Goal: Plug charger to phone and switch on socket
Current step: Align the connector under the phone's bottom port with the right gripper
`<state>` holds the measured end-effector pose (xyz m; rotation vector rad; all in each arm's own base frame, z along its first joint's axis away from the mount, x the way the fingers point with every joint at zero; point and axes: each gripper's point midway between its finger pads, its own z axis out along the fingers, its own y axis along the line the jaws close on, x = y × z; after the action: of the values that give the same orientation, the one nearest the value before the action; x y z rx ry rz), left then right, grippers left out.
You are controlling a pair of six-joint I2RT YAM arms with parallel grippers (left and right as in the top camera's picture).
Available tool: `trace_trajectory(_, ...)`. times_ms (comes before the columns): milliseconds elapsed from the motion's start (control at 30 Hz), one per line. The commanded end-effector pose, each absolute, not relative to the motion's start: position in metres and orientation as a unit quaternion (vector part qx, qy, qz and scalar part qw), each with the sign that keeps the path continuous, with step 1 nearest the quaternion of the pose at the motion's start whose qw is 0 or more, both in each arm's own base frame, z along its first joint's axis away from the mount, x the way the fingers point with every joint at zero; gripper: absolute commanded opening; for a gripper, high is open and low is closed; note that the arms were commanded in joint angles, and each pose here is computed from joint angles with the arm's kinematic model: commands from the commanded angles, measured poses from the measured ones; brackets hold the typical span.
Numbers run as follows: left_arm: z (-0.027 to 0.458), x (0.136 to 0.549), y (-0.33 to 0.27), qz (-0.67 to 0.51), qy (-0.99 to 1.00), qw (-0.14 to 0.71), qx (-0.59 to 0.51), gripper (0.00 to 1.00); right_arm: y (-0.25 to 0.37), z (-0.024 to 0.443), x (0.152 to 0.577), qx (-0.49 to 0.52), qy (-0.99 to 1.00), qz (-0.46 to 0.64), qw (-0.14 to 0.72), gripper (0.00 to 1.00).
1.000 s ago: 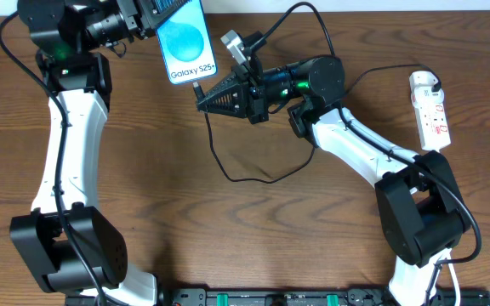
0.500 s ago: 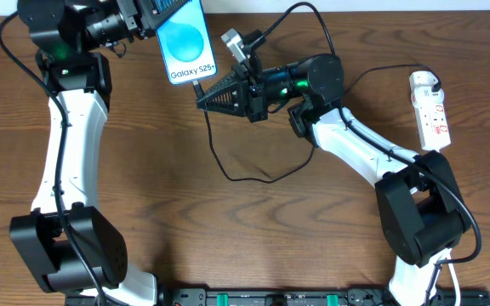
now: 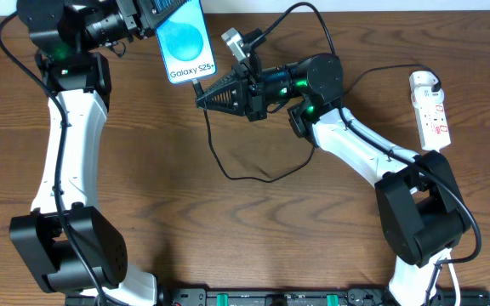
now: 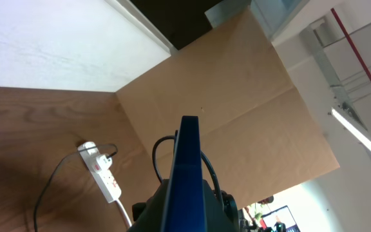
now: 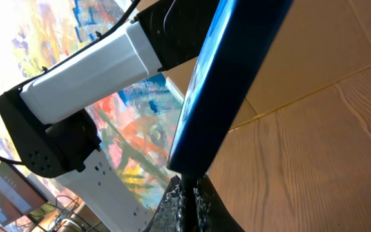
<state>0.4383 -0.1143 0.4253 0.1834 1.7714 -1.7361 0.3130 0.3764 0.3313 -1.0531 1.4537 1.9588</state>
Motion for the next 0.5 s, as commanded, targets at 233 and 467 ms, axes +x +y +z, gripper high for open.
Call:
trace_trajectory(233,0.4315,0.4332,-0.1174,-0.661,0.673,0.321,0.085,0.07,0.3766,0.3390,0.3324,-0.342,0.542,0.721,0.265,0.01)
trace_trajectory(467,0.4316,0.4333,-0.1169,-0.661,0.673,0.322,0.084,0.07,0.3766,0.3392,0.3329,-0.341,0.542,0.721,0.266,0.01)
